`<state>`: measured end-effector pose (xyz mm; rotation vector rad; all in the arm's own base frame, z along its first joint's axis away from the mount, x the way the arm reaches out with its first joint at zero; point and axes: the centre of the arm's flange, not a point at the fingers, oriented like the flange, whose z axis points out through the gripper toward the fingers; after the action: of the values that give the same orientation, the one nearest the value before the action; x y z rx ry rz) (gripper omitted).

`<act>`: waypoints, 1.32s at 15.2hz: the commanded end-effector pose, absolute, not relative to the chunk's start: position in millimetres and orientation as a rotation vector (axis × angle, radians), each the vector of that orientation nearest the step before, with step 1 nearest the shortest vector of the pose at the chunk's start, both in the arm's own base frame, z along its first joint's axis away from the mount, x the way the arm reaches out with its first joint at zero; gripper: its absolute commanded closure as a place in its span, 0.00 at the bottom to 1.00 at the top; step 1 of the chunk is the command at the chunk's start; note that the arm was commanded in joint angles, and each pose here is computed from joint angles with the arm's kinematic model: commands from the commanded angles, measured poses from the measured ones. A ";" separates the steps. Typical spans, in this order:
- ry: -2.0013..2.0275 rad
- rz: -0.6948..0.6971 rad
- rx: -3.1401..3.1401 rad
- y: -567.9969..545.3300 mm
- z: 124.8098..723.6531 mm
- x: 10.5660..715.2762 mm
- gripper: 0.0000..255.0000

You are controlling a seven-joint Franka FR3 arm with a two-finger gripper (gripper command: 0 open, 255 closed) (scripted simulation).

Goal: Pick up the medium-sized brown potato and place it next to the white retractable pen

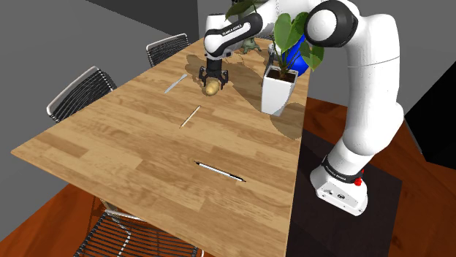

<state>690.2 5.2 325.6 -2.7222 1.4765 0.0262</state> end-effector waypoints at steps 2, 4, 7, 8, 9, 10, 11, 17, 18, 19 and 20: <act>1.476 0.026 -2.722 5.0 325.1 690.2 0.00; 1.477 0.026 -2.722 5.0 325.2 690.2 0.00; 1.477 0.026 -2.722 5.0 325.2 690.2 1.00; 1.477 0.026 -2.722 5.0 325.2 690.1 1.00; 1.477 0.026 -2.722 4.9 325.3 690.1 1.00; 1.477 0.026 -2.722 4.9 325.2 690.1 1.00; 1.477 0.026 -2.722 4.9 325.2 690.1 1.00; 1.476 0.026 -2.722 5.0 335.7 690.2 1.00; 1.476 0.026 -2.722 5.0 341.0 690.1 1.00; 1.476 0.026 -2.722 5.0 346.3 690.2 1.00; 1.476 0.026 -2.722 5.0 351.5 690.1 1.00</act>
<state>690.2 4.7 346.8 -2.7221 1.4765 0.0254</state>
